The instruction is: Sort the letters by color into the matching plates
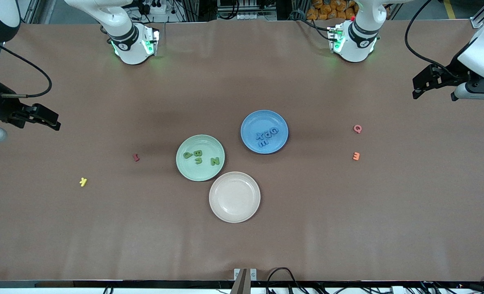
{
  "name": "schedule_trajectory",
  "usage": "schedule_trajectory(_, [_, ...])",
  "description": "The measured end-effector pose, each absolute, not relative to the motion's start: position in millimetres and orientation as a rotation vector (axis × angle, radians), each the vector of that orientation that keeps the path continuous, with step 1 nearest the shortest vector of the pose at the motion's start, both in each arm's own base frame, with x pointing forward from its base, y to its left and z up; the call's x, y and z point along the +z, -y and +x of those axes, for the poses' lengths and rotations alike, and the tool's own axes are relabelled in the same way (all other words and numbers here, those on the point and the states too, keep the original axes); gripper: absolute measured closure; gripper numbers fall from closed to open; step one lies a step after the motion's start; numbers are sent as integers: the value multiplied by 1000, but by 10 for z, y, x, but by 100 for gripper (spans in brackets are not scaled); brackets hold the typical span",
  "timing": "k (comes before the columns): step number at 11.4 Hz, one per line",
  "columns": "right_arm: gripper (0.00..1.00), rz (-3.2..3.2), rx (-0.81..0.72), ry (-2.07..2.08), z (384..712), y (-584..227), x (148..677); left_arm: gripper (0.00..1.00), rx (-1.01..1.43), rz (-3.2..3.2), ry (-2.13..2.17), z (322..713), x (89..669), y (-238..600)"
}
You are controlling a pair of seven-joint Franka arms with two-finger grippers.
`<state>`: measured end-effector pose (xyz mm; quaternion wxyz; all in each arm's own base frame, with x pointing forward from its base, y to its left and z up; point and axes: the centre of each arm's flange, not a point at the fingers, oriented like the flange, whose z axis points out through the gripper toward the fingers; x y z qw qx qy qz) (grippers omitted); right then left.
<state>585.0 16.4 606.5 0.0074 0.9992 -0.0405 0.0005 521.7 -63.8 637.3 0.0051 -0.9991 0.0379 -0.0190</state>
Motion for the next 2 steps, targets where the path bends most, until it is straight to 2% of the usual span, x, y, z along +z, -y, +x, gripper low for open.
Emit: schedule_trajectory(2, [0, 3124, 2, 127, 5850, -164, 6066, 0, -60, -3129, -119, 5217, 6374, 640])
